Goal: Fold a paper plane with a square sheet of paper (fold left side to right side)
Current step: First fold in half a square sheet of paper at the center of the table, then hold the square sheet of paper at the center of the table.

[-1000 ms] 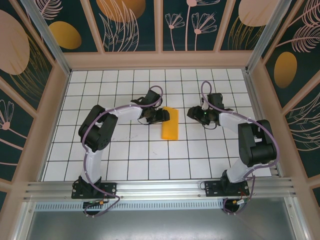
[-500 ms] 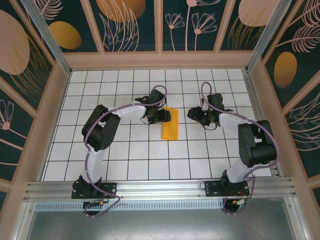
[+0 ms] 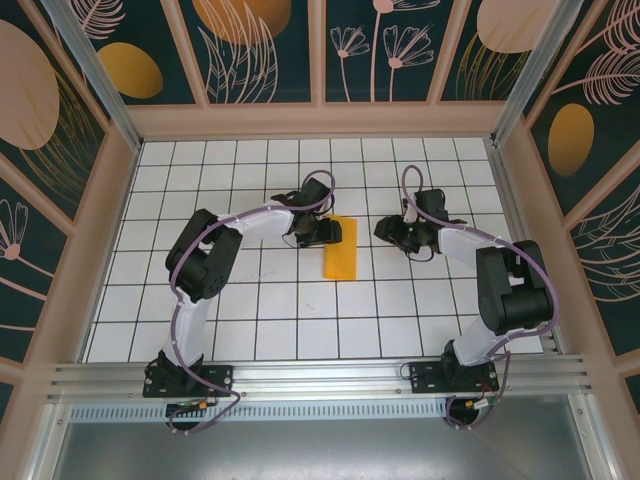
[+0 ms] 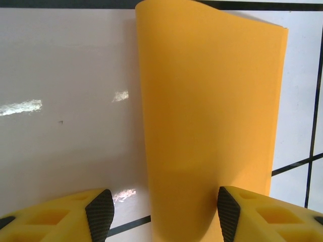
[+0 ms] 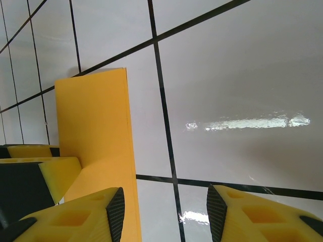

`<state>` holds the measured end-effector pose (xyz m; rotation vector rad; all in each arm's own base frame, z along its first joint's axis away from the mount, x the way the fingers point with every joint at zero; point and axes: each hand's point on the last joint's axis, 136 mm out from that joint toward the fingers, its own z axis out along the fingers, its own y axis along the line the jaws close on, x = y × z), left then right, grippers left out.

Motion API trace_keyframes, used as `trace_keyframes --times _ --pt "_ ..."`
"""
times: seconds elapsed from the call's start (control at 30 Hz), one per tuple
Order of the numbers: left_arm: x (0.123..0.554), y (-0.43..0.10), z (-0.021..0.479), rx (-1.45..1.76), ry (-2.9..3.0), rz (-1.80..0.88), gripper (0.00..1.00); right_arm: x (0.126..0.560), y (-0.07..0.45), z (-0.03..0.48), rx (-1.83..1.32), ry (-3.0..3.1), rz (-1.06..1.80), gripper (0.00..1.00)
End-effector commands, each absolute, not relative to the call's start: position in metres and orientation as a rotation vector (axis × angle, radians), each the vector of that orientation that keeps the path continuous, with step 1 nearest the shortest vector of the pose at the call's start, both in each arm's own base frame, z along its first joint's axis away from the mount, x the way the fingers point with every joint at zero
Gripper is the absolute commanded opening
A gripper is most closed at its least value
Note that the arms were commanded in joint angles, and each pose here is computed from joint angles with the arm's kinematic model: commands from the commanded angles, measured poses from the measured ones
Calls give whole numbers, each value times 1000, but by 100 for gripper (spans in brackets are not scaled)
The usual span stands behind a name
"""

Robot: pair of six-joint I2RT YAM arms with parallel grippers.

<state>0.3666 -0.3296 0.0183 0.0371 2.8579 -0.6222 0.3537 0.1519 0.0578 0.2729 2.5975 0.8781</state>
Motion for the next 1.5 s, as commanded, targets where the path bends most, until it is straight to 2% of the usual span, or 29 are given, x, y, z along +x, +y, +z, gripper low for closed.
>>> trace_keyframes --times 0.0,0.97,1.47 --pt "345 -338 -39 71 2957 -600 61 350 154 64 242 2584 896 50" --pt "344 -341 -44 124 2974 -544 63 347 173 62 207 2602 947 50" --pt "343 -338 -45 129 2978 -523 63 344 198 58 163 2620 1011 45"
